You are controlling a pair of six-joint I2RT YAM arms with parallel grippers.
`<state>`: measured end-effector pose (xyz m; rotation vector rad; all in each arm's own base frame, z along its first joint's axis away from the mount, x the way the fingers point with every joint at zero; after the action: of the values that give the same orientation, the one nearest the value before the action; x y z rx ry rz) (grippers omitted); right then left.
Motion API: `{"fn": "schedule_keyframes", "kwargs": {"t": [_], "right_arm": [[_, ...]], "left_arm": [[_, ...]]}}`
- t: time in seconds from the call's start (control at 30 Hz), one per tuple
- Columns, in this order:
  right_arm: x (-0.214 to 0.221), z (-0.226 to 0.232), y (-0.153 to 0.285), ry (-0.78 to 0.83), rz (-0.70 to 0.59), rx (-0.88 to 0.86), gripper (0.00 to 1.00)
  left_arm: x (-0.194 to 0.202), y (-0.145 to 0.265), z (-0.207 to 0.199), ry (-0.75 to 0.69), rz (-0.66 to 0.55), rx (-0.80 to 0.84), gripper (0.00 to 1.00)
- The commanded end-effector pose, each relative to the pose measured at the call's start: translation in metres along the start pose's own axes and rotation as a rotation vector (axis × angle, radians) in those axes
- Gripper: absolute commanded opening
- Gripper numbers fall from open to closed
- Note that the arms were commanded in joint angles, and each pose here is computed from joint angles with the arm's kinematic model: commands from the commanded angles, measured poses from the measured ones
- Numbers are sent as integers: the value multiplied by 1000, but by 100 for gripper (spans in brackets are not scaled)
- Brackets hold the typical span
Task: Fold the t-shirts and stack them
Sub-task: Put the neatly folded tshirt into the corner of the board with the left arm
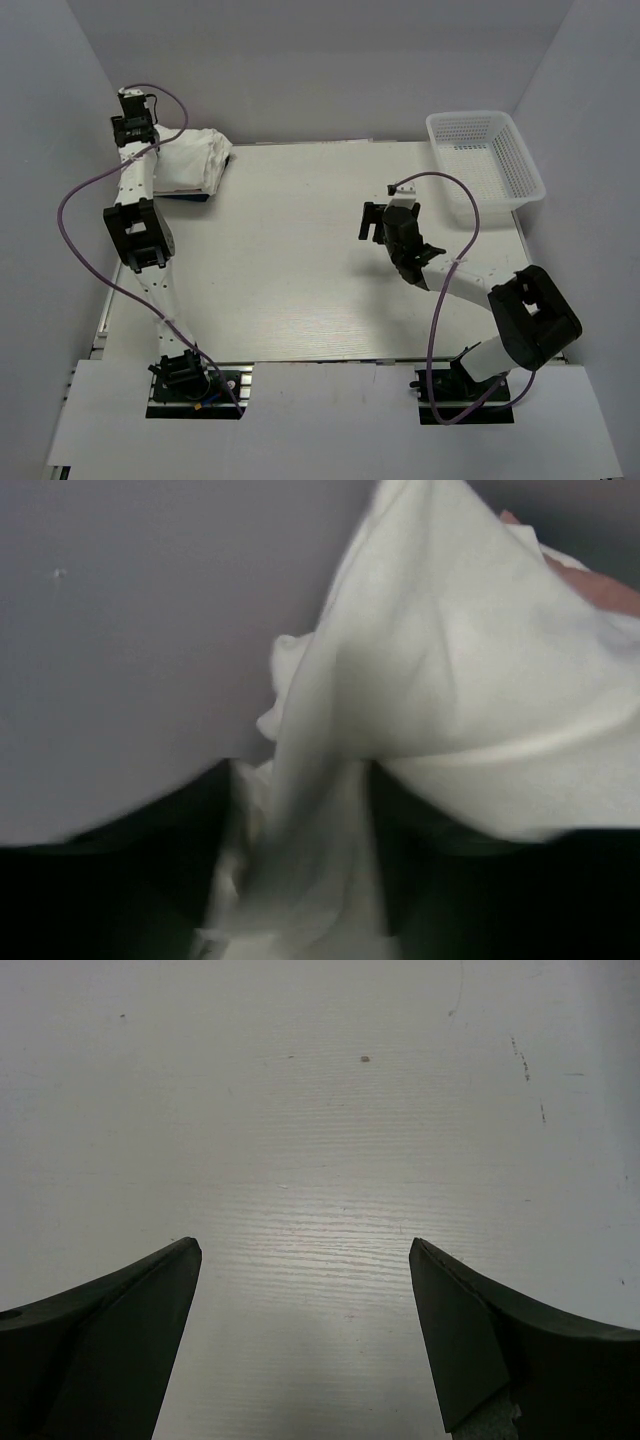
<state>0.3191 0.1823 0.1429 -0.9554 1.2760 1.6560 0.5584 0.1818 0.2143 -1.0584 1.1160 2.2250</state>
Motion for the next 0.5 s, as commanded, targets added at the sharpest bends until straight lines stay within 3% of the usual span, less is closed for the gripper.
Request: {"fn": "schedule_keyframes", "kwargs": {"t": [0.0, 0.23, 0.37, 0.4, 0.47], "right_arm": [[-19, 10, -5, -14, -52, -16, 90], [-25, 17, 1, -60, -49, -68, 90], [-26, 21, 13, -87, -19, -124, 90], [-33, 24, 19, -115, -31, -141, 90], [-29, 22, 26, -116, 6, -148, 90]], "left_arm": [[-35, 15, 14, 96, -114, -1, 96], [-56, 58, 13, 125, -163, 100, 100], [-71, 116, 16, 228, -160, 245, 100], [-81, 148, 29, 268, -192, 271, 100], [-61, 171, 18, 330, -139, 367, 100]]}}
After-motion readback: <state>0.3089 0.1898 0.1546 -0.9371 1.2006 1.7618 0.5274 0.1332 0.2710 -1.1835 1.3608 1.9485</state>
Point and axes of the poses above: each gripper's point midway between its finger pads, its own y axis back along the fingers, its own z axis along the line the jaws close on, x = y × z, the point moved 6 cm from there along y, back along the fingers, and after that the axes turned 5 degrees about -y, right-handed, at the moved point
